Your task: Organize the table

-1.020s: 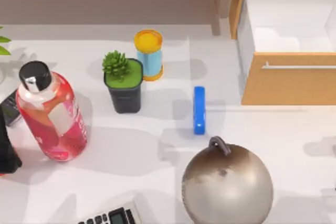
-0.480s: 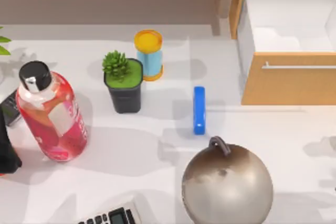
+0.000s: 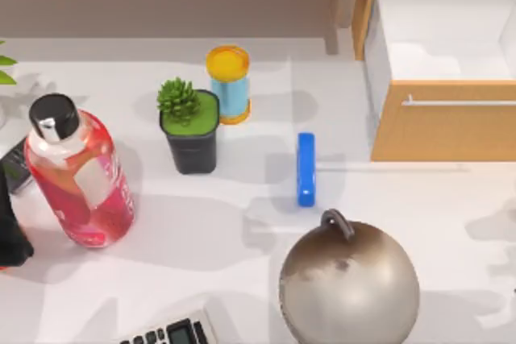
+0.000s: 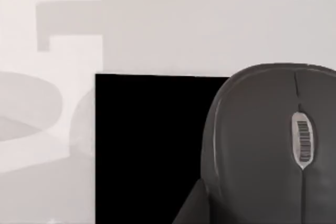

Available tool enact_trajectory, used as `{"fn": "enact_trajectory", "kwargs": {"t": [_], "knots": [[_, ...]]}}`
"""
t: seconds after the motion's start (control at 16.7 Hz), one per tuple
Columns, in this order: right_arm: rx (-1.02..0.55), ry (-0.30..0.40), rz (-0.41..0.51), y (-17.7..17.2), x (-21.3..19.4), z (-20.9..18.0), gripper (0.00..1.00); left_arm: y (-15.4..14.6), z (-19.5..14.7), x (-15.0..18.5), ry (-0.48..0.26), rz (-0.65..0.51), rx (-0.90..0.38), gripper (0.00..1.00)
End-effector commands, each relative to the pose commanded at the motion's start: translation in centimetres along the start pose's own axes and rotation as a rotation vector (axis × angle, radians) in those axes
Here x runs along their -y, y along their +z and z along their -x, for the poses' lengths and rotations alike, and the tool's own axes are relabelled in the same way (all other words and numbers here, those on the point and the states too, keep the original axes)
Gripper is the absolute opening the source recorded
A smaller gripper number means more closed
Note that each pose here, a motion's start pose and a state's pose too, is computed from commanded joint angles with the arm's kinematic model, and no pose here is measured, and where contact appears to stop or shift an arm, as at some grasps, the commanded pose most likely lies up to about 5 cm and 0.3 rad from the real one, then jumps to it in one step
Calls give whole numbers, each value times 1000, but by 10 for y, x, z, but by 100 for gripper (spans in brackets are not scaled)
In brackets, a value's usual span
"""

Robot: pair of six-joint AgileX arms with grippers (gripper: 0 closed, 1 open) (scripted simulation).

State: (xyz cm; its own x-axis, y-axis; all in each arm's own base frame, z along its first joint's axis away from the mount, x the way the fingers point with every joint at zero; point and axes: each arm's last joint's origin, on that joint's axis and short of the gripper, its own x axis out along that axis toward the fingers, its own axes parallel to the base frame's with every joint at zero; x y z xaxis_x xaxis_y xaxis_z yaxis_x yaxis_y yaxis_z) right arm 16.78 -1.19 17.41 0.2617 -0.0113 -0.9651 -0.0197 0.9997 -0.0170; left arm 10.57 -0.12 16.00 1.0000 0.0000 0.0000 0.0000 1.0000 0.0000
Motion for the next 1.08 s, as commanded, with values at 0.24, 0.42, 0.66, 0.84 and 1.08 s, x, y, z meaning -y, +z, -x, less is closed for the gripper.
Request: {"fn": "enact_trajectory", "kwargs": {"t": [0.24, 0.42, 0.66, 0.84, 1.08], "knots": [[1, 0, 1, 0, 0, -1, 0, 0, 0, 0, 0, 0, 0, 100], [-24, 4, 0, -2, 0, -6, 0, 0, 0, 0, 0, 0, 0, 100], [-103, 11, -4, -12, 0, -19, 0, 0, 0, 0, 0, 0, 0, 100], [-163, 15, -7, -19, -1, -27, 0, 0, 0, 0, 0, 0, 0, 100], [-163, 15, -7, -19, -1, -27, 0, 0, 0, 0, 0, 0, 0, 100]]}}
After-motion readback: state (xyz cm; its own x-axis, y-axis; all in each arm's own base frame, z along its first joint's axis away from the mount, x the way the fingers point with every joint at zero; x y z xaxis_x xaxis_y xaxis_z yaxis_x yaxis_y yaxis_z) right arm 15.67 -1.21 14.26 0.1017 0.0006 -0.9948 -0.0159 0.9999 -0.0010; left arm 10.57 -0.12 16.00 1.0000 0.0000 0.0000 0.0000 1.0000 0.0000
